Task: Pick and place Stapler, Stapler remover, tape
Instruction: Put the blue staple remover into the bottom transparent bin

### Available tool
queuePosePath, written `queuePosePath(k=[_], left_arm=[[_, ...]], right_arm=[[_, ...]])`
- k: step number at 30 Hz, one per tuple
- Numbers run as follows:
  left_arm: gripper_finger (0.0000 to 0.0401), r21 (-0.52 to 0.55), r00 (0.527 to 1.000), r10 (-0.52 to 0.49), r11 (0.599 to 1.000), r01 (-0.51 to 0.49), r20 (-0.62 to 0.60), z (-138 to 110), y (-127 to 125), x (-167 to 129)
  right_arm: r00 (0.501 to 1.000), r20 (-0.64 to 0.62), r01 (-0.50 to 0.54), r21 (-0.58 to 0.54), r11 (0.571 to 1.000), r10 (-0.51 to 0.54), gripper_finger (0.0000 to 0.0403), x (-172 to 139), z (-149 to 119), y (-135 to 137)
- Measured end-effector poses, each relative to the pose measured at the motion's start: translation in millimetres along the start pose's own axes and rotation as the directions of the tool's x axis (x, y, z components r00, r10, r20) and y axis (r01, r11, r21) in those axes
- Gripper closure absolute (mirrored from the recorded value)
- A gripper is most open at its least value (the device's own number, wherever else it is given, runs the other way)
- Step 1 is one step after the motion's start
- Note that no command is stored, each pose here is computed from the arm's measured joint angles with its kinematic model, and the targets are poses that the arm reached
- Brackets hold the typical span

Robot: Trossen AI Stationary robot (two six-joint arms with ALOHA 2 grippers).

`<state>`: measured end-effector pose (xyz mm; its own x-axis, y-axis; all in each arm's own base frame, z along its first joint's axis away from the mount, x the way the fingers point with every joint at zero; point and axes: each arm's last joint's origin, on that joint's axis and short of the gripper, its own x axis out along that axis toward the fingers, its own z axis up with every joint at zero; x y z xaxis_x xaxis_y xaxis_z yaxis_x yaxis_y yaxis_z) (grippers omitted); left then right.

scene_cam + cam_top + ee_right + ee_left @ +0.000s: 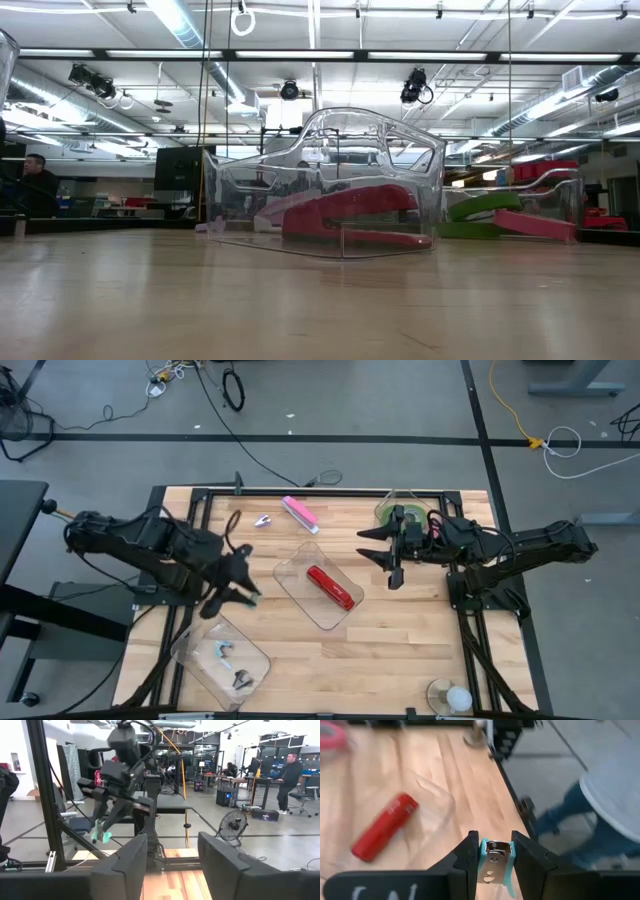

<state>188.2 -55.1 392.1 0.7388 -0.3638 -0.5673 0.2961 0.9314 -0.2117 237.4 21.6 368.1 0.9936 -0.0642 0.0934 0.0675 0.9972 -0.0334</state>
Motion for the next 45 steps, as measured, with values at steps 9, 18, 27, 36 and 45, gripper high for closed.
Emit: queuePosePath(k=[9, 18, 27, 36, 45], left_arm=[[0.0296, 0.038, 0.991, -0.063, 0.997, 0.068, -0.114, -12.1, -18.1, 3.3], [0.0295, 0.091, 0.973, -0.131, 0.984, 0.15, -0.189, -17.1, -39.3, 18.9], [0.0296, 0.126, 0.916, -0.193, 0.96, 0.251, -0.352, -28.5, -66.0, 60.1], [0.0297, 0.148, 0.844, -0.227, 0.93, 0.335, -0.486, -45.6, -92.3, 91.4], [0.0298, 0.17, 0.808, -0.201, 0.923, 0.346, -0.553, -58.8, -107.0, 110.9]], right_arm=[[1.0, -0.026, -0.004, 0.009, 1.0, 0.004, 0.0276, 0.0, -2.6, 0.2], [1.0, -0.031, -0.003, 0.01, 1.0, 0.004, 0.0321, 0.0, -3.0, 0.2], [0.999, -0.04, -0.002, 0.008, 1.0, 0.002, 0.0344, -0.1, -3.9, 0.2], [0.998, -0.069, -0.004, 0.003, 1.0, 0.004, 0.0351, -0.2, -6.7, 0.3], [0.997, -0.08, -0.007, 0.001, 1.0, 0.007, 0.0351, -0.3, -7.9, 0.4]])
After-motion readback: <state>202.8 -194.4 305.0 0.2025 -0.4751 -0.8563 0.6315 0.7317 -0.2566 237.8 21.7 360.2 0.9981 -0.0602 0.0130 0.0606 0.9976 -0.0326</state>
